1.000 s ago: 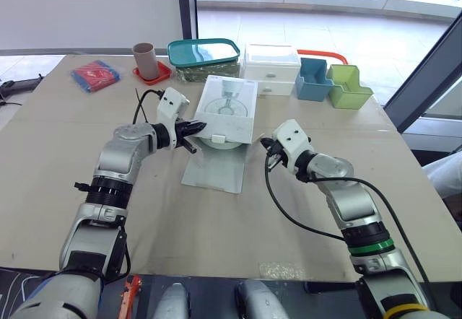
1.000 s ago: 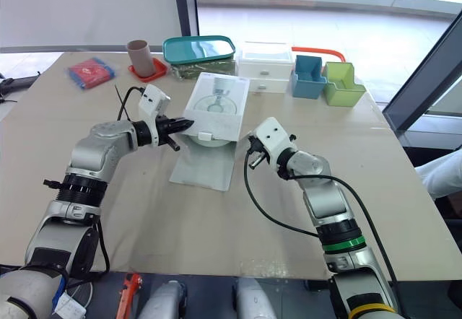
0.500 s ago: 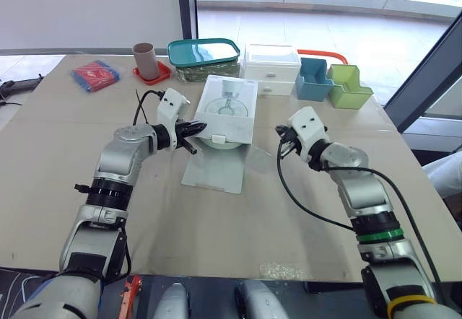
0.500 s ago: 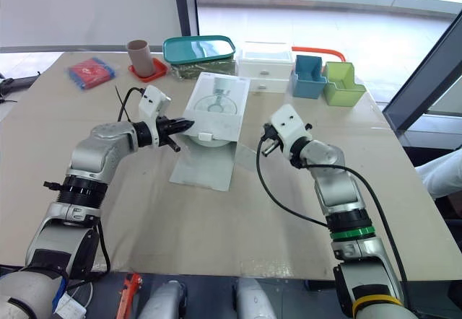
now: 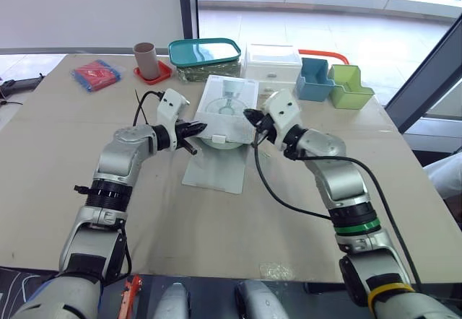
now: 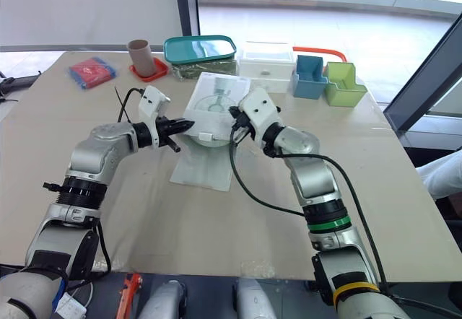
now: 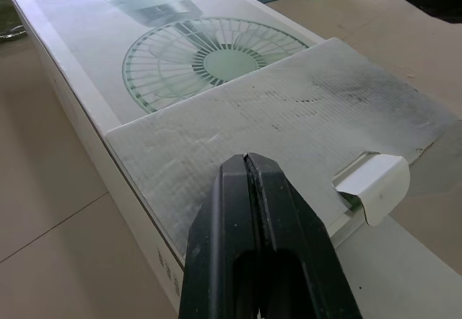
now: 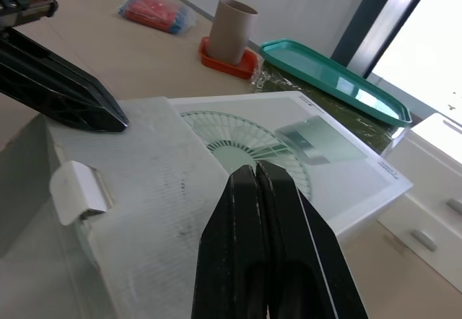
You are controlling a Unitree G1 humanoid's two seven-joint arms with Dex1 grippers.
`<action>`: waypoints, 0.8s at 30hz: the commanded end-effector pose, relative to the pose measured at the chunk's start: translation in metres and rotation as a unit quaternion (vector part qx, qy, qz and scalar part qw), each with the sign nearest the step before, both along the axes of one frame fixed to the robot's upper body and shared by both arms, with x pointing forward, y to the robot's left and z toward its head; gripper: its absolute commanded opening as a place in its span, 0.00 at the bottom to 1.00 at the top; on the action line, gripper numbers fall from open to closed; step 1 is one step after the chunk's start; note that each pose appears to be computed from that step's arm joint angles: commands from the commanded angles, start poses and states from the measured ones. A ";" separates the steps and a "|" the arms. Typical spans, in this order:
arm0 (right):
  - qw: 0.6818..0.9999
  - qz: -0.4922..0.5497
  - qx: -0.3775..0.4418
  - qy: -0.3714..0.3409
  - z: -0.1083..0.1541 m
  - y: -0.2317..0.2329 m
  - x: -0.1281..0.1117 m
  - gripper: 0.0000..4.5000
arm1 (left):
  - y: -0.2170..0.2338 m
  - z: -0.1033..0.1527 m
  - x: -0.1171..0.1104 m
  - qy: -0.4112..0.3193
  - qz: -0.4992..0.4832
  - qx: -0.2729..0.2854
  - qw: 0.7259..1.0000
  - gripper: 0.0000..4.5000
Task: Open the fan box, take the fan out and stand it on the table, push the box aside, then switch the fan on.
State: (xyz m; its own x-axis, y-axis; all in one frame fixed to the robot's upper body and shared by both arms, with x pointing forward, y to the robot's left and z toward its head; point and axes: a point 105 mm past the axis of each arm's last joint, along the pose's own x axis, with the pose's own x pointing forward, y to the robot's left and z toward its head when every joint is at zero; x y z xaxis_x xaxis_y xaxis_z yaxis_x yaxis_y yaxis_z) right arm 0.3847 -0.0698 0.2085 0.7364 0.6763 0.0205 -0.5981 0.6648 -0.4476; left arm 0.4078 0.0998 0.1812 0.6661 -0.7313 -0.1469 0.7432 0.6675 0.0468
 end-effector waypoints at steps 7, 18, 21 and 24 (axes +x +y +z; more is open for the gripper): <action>0.998 0.001 -0.037 0.057 -0.036 0.006 0.002 0.00 | 0.001 0.015 -0.011 -0.017 -0.027 -0.036 0.999 0.00; 0.998 0.006 -0.040 0.050 -0.033 0.009 0.004 0.00 | -0.012 0.035 -0.042 -0.043 -0.124 -0.073 0.989 0.00; 0.998 0.005 -0.037 0.046 -0.031 0.010 0.005 0.00 | -0.013 0.009 -0.040 -0.026 -0.117 -0.001 0.993 0.00; 0.998 0.003 -0.036 0.044 -0.031 0.010 0.006 0.00 | -0.008 -0.004 -0.033 -0.022 -0.094 0.049 0.994 0.00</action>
State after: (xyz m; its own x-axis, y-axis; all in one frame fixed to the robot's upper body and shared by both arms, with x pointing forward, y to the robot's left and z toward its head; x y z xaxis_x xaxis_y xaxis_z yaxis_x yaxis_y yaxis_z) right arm 0.3876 -0.0575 0.1735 0.7160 0.6900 -0.1065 -0.6590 0.6176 -0.4294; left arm 0.3697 0.0879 0.1826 0.4900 -0.8623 -0.1276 0.8714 0.4887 0.0436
